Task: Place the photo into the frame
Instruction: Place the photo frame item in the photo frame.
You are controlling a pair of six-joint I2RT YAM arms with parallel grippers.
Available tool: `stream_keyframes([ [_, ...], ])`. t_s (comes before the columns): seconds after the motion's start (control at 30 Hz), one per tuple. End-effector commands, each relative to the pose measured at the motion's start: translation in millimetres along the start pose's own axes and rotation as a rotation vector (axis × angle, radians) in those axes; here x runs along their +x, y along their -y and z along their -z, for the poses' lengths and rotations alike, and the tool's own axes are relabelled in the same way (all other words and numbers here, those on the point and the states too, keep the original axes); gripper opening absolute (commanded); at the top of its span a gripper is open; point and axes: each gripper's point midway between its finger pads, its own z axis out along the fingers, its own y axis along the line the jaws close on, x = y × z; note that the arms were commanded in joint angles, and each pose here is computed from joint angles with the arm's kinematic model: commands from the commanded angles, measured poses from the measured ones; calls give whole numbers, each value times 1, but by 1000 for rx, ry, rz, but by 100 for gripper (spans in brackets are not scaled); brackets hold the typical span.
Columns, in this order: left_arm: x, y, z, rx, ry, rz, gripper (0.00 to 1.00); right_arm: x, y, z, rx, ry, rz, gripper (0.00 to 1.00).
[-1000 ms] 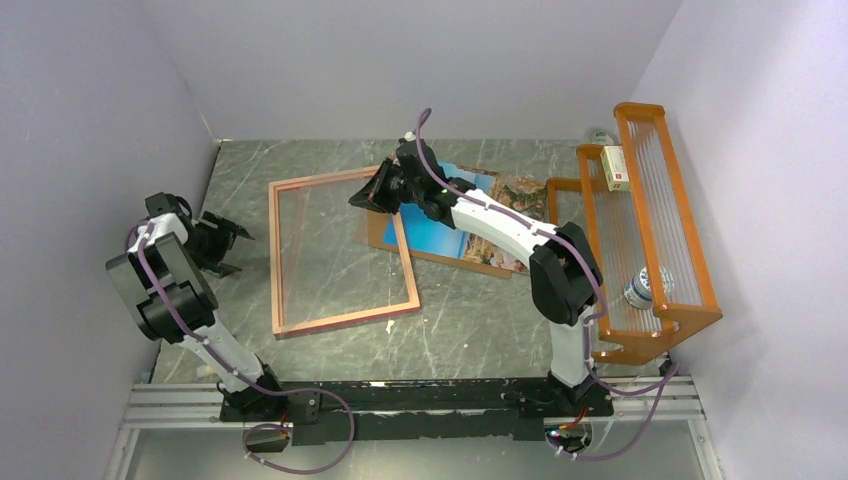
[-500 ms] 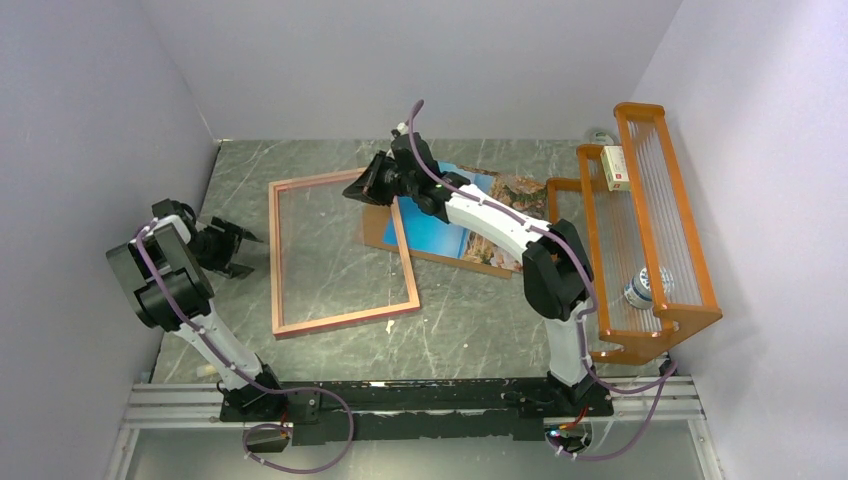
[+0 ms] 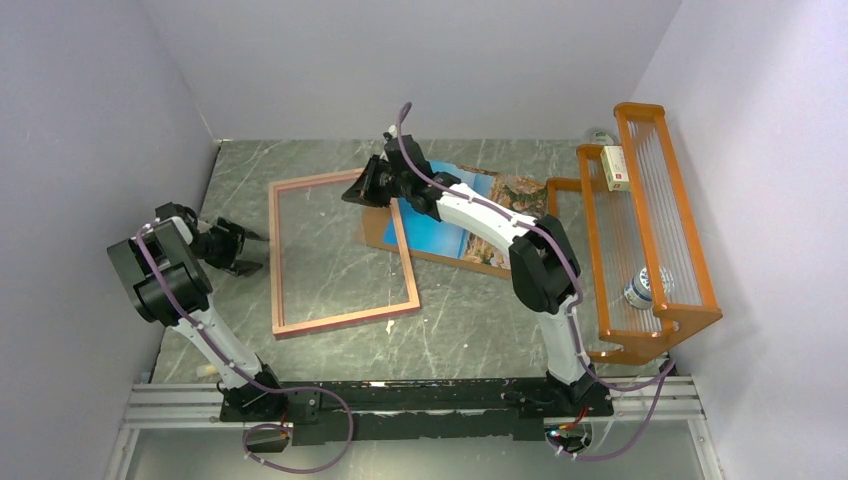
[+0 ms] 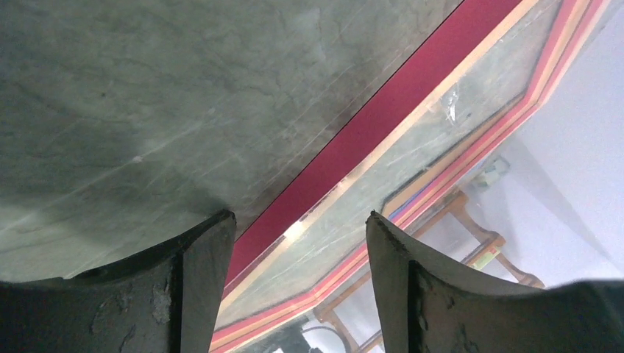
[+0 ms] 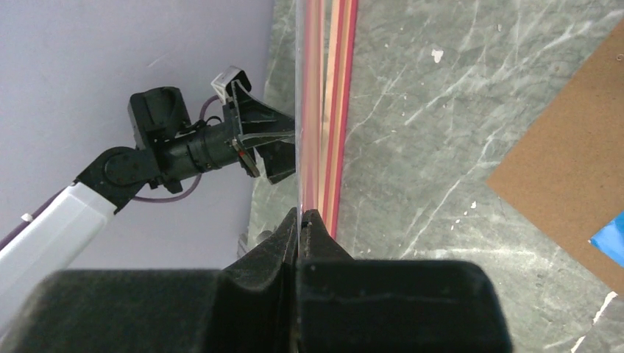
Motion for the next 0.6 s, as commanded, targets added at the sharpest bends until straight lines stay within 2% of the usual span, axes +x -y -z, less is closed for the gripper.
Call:
stream_keyframes([
  [0.0,2,-1,-11,-1,-24,-60,71,-15,-25,6,-57,29,61,0],
  [0.57,15,-16,-27,-86,-88,-106,72,-6,27,13,-6,-25,41,0],
])
